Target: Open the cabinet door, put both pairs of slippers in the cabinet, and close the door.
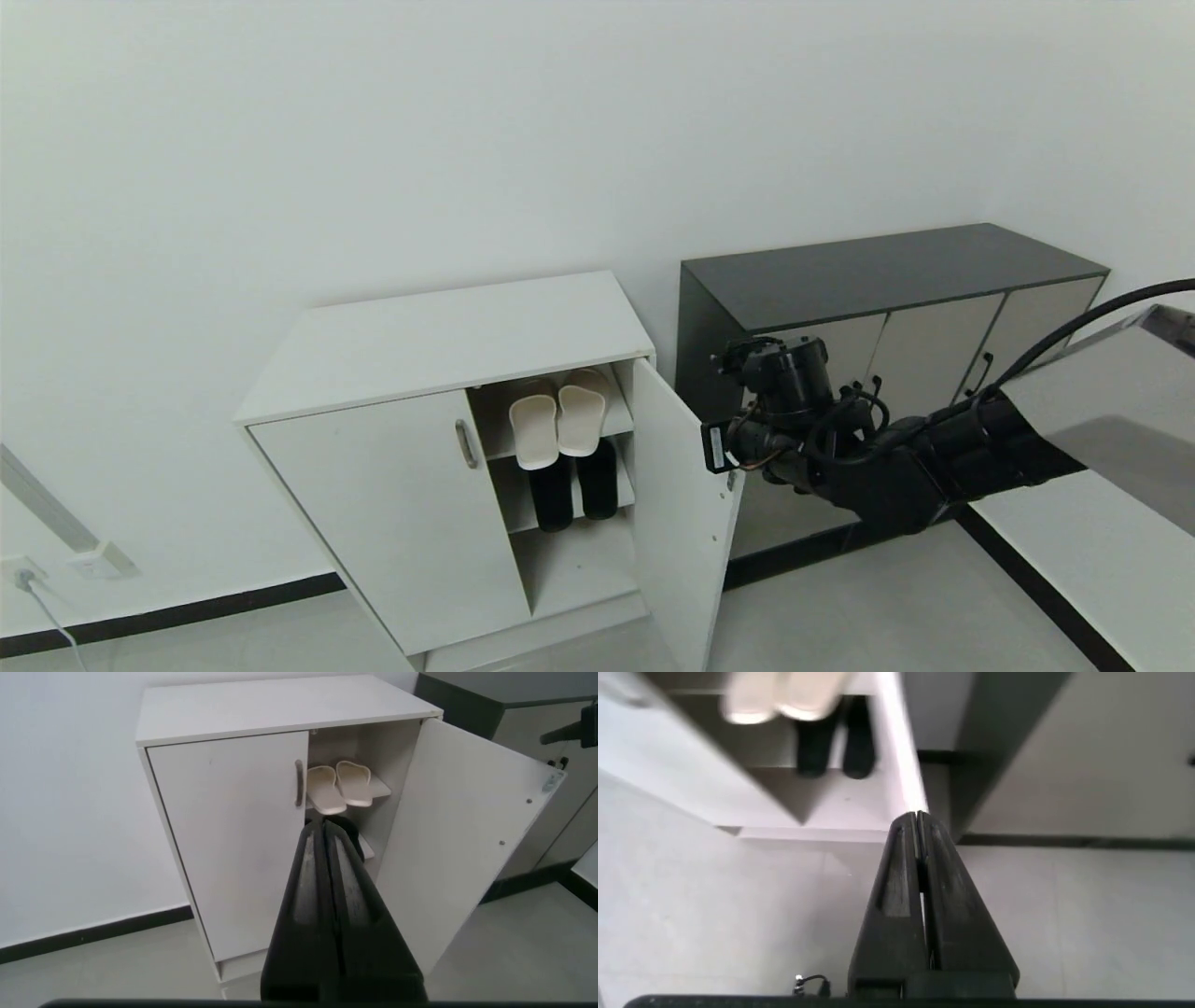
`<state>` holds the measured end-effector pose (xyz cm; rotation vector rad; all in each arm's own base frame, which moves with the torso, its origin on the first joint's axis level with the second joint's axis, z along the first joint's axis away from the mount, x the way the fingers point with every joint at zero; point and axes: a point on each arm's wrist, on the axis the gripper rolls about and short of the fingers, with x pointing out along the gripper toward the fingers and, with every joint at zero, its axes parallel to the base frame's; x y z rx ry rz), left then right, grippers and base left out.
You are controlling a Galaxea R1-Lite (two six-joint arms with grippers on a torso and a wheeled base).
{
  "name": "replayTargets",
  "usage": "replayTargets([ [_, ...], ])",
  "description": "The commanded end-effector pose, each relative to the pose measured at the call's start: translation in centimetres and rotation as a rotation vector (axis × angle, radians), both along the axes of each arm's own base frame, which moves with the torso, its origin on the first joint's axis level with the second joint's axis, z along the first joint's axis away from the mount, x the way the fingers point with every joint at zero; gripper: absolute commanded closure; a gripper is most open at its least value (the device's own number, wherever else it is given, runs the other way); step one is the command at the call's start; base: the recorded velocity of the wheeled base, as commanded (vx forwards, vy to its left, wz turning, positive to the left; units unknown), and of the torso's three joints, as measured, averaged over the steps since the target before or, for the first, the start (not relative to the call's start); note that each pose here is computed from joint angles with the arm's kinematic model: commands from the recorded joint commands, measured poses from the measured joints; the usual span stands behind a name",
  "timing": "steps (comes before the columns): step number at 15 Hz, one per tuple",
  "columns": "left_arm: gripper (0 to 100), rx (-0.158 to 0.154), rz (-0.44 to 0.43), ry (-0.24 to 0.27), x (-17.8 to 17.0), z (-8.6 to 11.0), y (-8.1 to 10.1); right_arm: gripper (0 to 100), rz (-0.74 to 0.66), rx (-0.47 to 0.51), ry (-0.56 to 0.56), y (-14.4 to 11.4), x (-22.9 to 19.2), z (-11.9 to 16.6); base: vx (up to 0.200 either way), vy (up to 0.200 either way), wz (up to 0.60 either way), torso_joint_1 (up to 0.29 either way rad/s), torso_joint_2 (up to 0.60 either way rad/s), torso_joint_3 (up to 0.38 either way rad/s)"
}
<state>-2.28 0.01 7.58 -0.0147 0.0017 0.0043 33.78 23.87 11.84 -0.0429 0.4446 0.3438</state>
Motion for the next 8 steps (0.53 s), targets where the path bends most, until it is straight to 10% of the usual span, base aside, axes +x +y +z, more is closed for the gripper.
replayTargets([
  [1,100,-0.001,0.002,0.000,0.0,0.0,0.0,100,0.018,0.010,-0.020,-0.1,-1.2,1.1,0.000,0.000,0.00,0.000,0.00,0.000],
  [8,100,-0.001,0.002,0.000,0.0,0.0,0.0,100,0.064,-0.005,-0.034,-0.7,-2.4,1.2,0.000,0.000,0.00,0.000,0.00,0.000],
])
